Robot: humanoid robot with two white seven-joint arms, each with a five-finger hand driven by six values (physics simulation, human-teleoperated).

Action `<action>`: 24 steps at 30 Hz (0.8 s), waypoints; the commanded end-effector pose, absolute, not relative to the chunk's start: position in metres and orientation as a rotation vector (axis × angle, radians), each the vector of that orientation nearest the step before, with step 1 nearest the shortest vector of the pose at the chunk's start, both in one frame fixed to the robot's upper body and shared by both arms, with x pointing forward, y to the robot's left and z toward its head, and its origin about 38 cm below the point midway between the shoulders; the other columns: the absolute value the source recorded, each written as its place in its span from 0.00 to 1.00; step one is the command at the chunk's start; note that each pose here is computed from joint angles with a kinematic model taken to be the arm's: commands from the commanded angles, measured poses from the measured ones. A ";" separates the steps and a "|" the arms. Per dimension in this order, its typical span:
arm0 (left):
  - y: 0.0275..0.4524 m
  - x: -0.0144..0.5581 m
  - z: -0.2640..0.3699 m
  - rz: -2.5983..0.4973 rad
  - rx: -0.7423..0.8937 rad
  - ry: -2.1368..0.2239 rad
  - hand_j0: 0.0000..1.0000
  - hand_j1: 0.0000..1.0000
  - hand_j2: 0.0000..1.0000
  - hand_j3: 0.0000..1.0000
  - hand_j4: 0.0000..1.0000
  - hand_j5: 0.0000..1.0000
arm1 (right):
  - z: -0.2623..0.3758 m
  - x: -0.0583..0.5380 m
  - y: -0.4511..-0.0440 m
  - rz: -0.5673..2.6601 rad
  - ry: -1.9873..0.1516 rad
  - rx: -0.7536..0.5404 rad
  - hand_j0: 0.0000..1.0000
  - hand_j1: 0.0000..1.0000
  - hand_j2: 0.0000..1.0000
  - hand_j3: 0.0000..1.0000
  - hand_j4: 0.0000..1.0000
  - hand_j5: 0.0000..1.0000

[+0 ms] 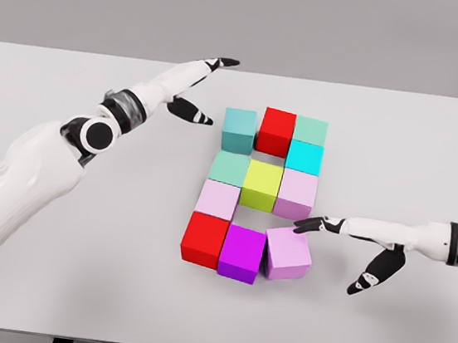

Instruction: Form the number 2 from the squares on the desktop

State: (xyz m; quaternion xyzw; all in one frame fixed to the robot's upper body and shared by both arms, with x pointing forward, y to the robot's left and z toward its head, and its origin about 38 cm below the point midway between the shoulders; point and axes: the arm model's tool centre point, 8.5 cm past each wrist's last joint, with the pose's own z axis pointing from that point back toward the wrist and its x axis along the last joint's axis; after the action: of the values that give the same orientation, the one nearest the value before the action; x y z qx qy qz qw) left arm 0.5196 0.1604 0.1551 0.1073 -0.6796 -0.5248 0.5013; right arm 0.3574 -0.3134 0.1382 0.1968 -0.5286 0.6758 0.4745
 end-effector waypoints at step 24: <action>0.146 0.513 0.131 -1.310 0.212 -1.606 1.00 1.00 1.00 1.00 1.00 1.00 | 0.159 0.328 -0.329 1.844 -1.201 0.417 1.00 1.00 1.00 1.00 1.00 1.00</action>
State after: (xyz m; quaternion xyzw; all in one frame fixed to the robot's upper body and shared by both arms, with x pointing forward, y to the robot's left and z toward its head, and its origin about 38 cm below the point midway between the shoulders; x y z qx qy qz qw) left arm 0.5124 0.1465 0.1352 0.0885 -0.6697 -0.5429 0.4989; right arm 0.3361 -0.3342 0.1591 0.1631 -0.4916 0.7278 0.4494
